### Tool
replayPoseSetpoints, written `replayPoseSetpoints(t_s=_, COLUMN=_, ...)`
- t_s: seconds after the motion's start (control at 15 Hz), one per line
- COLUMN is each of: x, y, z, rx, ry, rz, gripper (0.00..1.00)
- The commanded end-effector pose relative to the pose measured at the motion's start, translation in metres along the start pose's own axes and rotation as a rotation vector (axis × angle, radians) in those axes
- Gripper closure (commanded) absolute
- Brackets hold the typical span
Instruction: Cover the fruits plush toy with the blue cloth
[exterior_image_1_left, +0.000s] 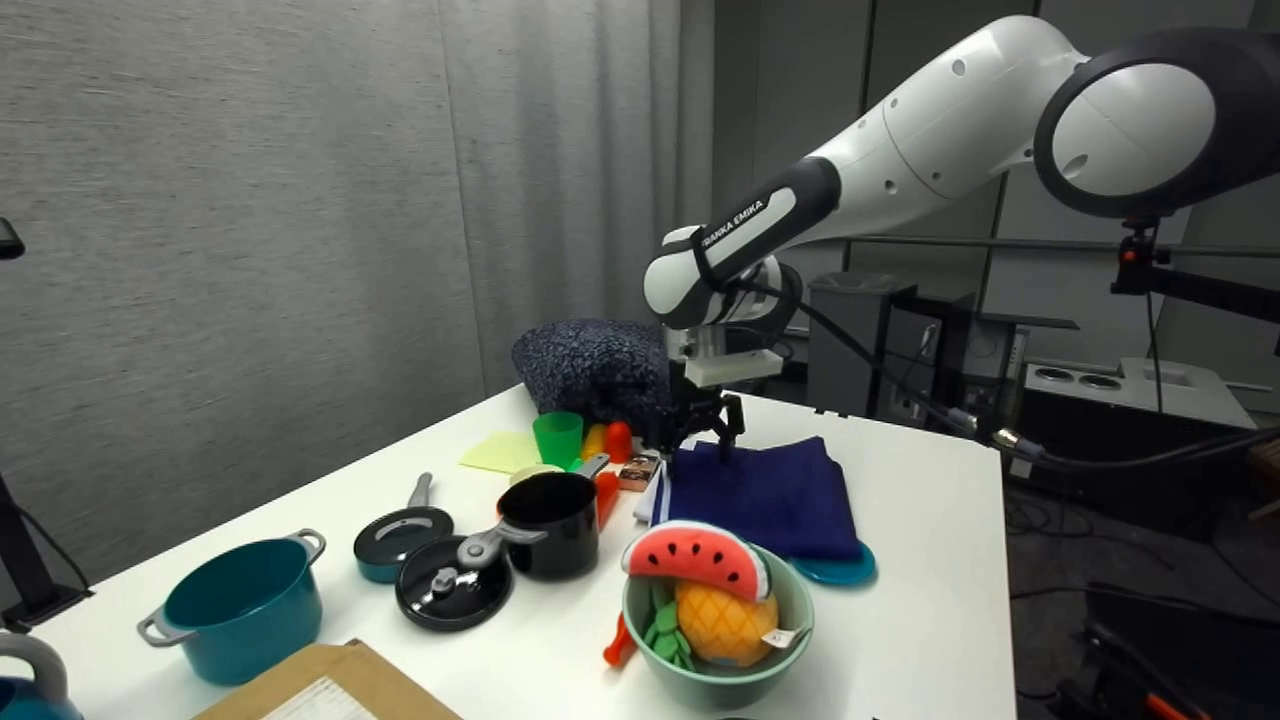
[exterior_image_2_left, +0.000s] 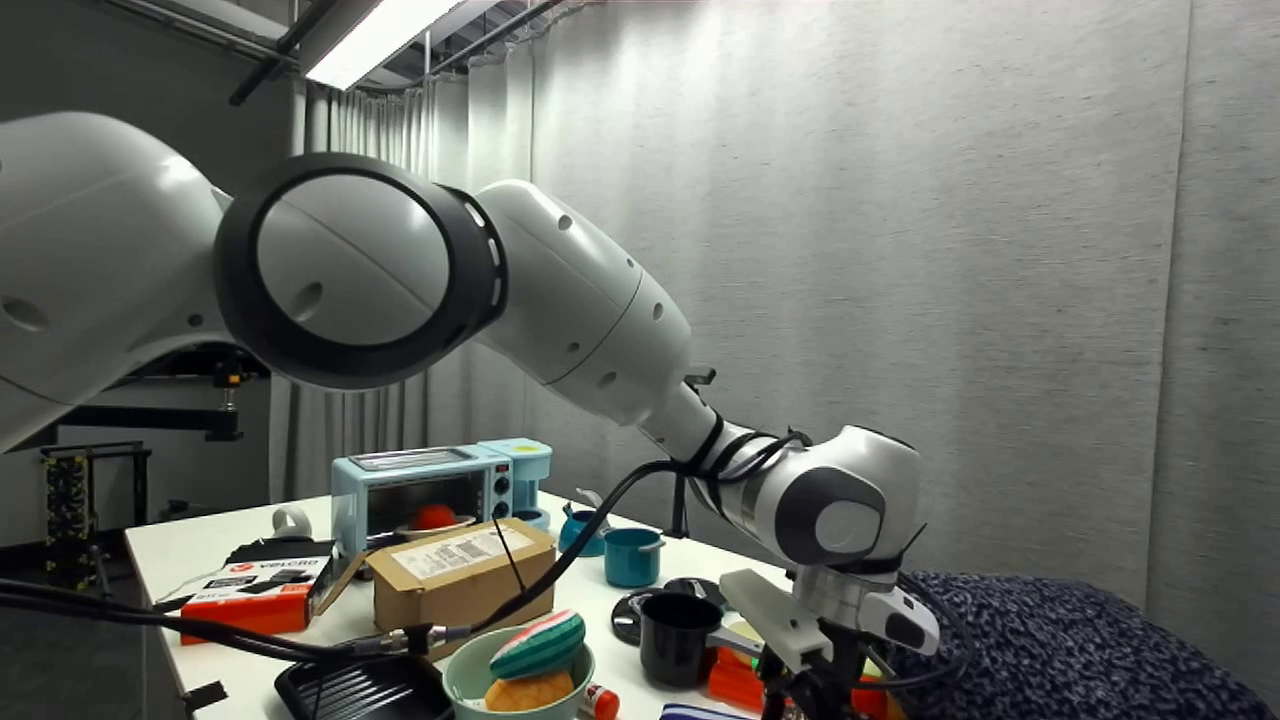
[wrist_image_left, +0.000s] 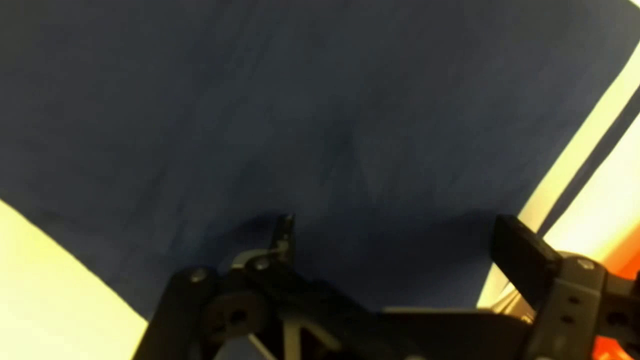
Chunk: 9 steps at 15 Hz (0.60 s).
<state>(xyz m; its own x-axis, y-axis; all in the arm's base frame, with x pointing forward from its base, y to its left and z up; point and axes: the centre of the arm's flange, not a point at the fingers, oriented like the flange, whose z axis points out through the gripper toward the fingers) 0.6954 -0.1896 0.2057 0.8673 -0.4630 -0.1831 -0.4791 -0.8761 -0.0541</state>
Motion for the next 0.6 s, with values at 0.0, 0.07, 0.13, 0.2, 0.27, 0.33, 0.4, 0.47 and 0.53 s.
replayPoseSetpoints(t_s=0.0, x=0.001, y=0.027, z=-0.015, rx=-0.089, ry=0.054, rz=-0.045, gripper=0.00)
replayPoseSetpoints(t_s=0.07, x=0.003, y=0.032, z=-0.016, rx=-0.125, ry=0.046, rz=-0.060, gripper=0.00)
replayPoseSetpoints(t_s=0.13, x=0.005, y=0.039, z=-0.018, rx=-0.151, ry=0.048, rz=-0.067, gripper=0.00)
replayPoseSetpoints(t_s=0.2, x=0.006, y=0.047, z=-0.021, rx=-0.175, ry=0.054, rz=-0.069, gripper=0.00)
replayPoseSetpoints(t_s=0.27, x=0.008, y=0.051, z=-0.021, rx=-0.186, ry=0.060, rz=-0.064, gripper=0.00)
replayPoseSetpoints(t_s=0.33, x=0.008, y=0.056, z=-0.023, rx=-0.188, ry=0.057, rz=-0.063, gripper=0.00)
replayPoseSetpoints(t_s=0.4, x=0.008, y=0.057, z=-0.023, rx=-0.192, ry=0.051, rz=-0.066, gripper=0.00)
replayPoseSetpoints(t_s=0.47, x=0.012, y=0.055, z=-0.015, rx=-0.176, ry=0.055, rz=-0.042, gripper=0.00)
replayPoseSetpoints(t_s=0.53, x=0.012, y=0.055, z=-0.015, rx=-0.178, ry=0.055, rz=-0.041, gripper=0.00)
